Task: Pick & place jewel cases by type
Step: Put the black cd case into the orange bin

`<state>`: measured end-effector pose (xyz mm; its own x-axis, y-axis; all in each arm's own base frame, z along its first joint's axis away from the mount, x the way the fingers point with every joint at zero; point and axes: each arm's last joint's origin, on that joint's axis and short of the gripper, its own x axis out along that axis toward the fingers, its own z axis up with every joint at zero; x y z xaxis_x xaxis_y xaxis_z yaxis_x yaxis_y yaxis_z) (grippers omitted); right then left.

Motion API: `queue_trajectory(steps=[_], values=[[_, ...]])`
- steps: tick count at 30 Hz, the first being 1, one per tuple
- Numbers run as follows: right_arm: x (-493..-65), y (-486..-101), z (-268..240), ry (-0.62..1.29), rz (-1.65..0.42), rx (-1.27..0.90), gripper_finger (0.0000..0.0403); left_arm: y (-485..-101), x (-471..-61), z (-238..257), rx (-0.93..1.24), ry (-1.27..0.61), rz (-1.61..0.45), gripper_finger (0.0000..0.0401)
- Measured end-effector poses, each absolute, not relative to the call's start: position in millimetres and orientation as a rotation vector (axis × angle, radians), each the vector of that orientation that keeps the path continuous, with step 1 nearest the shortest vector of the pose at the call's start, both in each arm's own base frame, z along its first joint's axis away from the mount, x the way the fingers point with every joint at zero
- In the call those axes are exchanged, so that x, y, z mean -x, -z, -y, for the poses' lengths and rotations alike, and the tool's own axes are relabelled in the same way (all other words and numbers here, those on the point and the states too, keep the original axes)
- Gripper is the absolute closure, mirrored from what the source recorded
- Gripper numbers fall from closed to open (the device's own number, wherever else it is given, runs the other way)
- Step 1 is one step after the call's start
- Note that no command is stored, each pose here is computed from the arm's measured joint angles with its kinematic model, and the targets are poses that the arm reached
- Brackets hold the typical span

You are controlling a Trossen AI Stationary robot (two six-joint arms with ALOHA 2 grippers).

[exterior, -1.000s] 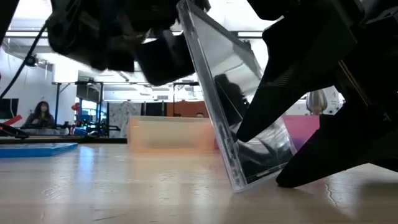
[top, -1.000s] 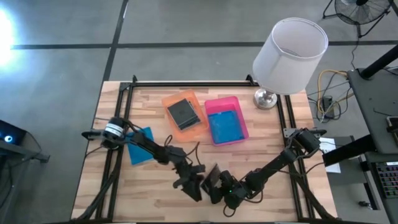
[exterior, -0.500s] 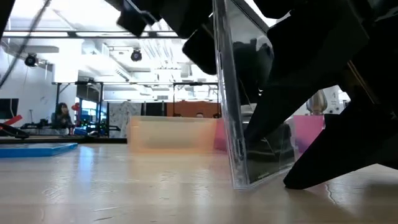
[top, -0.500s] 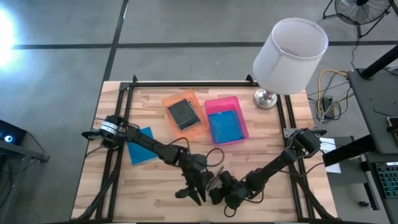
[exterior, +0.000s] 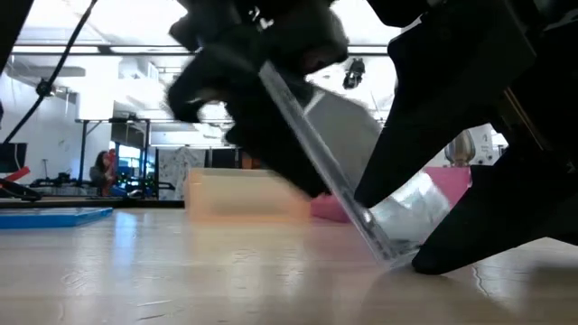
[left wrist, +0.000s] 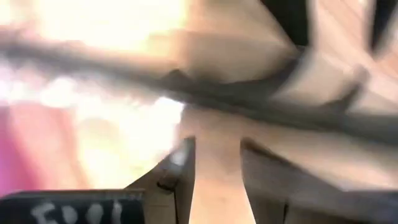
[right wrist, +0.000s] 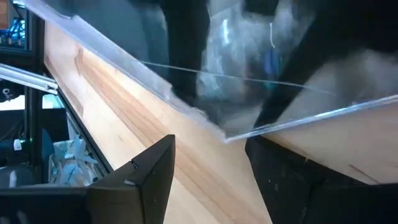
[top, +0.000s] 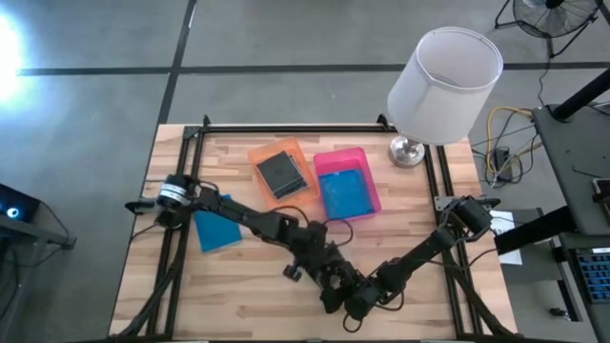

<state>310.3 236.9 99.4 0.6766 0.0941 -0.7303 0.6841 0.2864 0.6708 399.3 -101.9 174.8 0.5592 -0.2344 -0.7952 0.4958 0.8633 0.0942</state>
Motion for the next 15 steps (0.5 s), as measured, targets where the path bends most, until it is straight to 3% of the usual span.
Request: queue_trajectory(steps=[7,15], values=[[-310,-99,-236,0.457,-0.766,-1.245,0.02,-193,-404,92,-0.189,0.28,-0.873,0.0293],[-309,-98,-236,0.452,-0.775,-1.214,0.02,-212,-400,83,0.252,0.44,-0.901,0.0293]])
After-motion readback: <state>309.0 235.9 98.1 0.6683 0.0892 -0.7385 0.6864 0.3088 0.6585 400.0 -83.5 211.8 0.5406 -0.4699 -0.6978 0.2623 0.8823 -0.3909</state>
